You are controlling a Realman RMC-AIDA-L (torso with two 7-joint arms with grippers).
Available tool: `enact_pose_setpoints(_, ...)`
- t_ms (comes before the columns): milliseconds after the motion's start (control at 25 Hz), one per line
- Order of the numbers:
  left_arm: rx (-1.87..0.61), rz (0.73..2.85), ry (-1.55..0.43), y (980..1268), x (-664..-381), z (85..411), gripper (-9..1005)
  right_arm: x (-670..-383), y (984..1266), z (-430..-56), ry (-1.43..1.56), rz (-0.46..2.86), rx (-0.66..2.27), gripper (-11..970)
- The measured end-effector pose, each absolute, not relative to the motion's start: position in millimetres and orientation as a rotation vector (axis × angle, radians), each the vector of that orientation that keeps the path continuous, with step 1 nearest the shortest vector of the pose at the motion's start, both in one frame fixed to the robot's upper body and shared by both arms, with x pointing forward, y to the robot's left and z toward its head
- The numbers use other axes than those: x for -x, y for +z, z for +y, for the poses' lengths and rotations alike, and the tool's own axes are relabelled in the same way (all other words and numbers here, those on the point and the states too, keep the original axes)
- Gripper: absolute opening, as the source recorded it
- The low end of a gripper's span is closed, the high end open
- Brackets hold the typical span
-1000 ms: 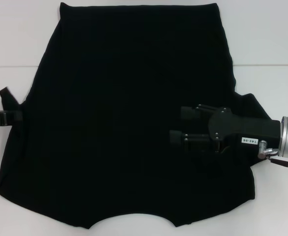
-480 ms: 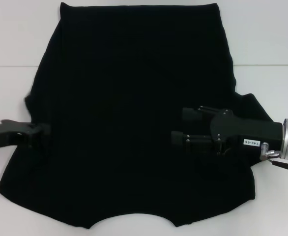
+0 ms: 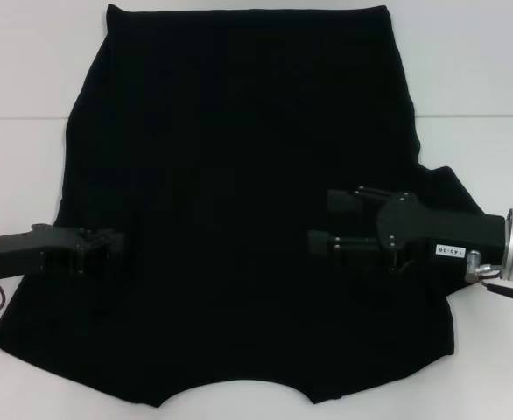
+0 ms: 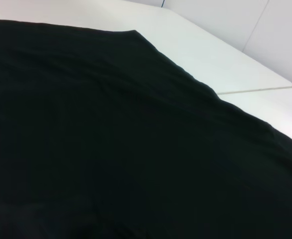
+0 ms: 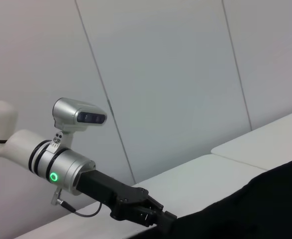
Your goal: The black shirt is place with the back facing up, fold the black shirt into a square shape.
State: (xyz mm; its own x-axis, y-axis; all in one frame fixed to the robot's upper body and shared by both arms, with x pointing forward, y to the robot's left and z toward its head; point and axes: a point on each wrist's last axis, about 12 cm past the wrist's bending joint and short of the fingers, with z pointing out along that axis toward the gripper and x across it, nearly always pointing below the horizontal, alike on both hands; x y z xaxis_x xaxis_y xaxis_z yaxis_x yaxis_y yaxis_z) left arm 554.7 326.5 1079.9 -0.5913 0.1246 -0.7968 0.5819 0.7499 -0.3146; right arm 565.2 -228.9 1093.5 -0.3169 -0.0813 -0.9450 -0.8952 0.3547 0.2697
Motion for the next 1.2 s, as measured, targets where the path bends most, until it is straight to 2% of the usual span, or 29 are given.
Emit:
enact_pose_setpoints(160, -0.529, 2.138, -0.74, 1081, -555, 325, 149, -568, 1095, -234, 1.071, 1.68, 0.862, 911)
enact_pose_setpoints(240, -0.6, 2.101, -0.87, 1091, -548, 317, 181, -569, 1097, -238, 1.066, 1.685, 0.846, 911)
enact_pose_setpoints(400, -0.639, 2.01, -0.998, 1102, -541, 310, 245, -577, 1102, -252, 1.06, 1.752, 0.772, 910)
enact_pose_setpoints(640, -0.755, 1.79, -1.14, 1108, -529, 293, 457, -594, 1109, -286, 1.07, 1.981, 0.482, 910)
enact_pose_setpoints(760, -0.811, 1.733, -1.137, 1104, -527, 286, 723, -596, 1108, -307, 1.044, 2.111, 0.338, 909)
enact_pose_setpoints(960, -0.958, 1.645, -1.12, 1095, -522, 266, 929, -593, 1104, -335, 0.962, 2.293, 0.167, 909)
enact_pose_setpoints(1200, -1.143, 1.621, -1.093, 1086, -519, 245, 940, -585, 1101, -357, 0.887, 2.42, 0.038, 908)
